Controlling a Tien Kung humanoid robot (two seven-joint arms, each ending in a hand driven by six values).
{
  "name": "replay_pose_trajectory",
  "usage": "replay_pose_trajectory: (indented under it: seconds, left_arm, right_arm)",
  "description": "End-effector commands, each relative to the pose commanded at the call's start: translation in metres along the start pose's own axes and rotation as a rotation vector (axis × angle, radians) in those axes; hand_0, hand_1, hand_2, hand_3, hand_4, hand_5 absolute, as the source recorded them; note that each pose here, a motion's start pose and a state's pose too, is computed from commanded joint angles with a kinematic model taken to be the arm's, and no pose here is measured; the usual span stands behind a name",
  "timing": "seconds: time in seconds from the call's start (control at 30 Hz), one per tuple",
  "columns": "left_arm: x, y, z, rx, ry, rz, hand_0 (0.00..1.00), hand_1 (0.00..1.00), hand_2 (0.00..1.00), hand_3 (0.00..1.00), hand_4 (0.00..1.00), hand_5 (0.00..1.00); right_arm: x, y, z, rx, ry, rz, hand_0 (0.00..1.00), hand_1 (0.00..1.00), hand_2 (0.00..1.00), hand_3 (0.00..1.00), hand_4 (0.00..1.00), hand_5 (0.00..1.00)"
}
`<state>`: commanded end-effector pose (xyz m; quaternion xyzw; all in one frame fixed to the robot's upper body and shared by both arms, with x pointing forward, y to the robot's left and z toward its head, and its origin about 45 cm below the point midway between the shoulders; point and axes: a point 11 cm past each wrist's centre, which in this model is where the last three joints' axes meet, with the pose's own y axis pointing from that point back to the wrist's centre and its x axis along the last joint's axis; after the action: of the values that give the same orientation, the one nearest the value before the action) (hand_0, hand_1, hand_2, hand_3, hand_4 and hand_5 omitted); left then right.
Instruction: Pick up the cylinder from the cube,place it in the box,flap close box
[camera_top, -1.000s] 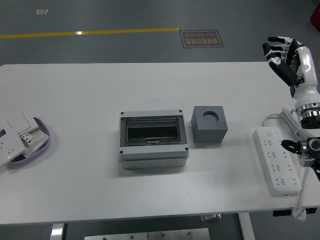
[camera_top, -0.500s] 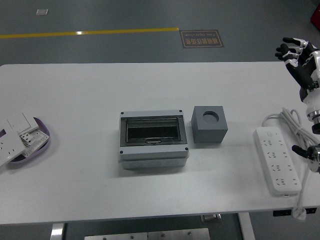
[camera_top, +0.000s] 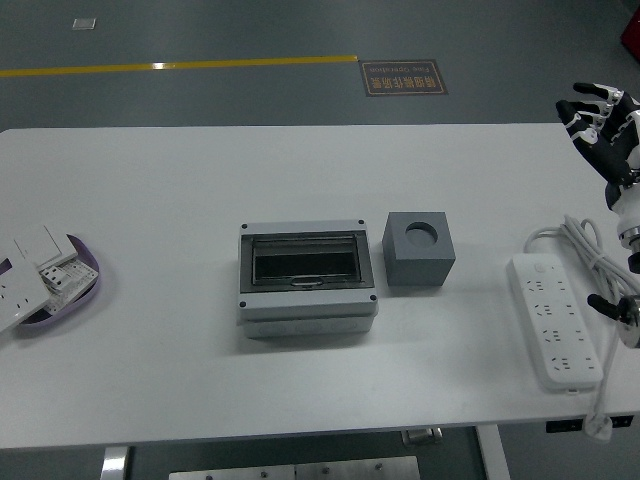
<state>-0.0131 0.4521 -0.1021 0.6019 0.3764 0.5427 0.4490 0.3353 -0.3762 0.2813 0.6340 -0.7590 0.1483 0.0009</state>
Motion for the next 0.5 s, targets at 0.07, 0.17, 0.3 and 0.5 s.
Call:
replay_pose_trajectory:
  seconds: [0.07, 0.17, 0.3, 0.5]
  left_arm:
    - [-0.0016, -0.0001, -0.0018, 0.003, 0.003, -0.003, 0.595, 0.621, 0.613, 0.63, 0.67, 0.22]
    - [-0.0037, -0.0001, -0.0029, 0.005, 0.011, -0.007, 0.595, 0.621, 0.612, 0.63, 0.669, 0.219]
    - [-0.0052, -0.0002, -0.0031, 0.004, 0.017, -0.009, 0.595, 0.621, 0.612, 0.63, 0.669, 0.219]
    - [-0.0052, -0.0002, -0.0015, 0.001, 0.023, -0.009, 0.595, 0.621, 0.612, 0.63, 0.669, 0.219]
  right_arm:
    - [0.0002, 0.0003, 0.0005, 0.0, -0.003, 0.003, 0.661, 0.604, 0.582, 0.63, 0.92, 0.339]
    - [-0.0002, 0.0006, 0.0015, -0.002, -0.021, 0.003, 0.661, 0.61, 0.584, 0.627, 0.916, 0.344]
    - [-0.0016, 0.0001, 0.0012, 0.0, -0.043, 0.002, 0.661, 0.61, 0.584, 0.627, 0.916, 0.344]
    - [-0.0026, 0.0002, 0.0027, -0.004, -0.051, 0.003, 0.666, 0.614, 0.588, 0.63, 0.916, 0.346]
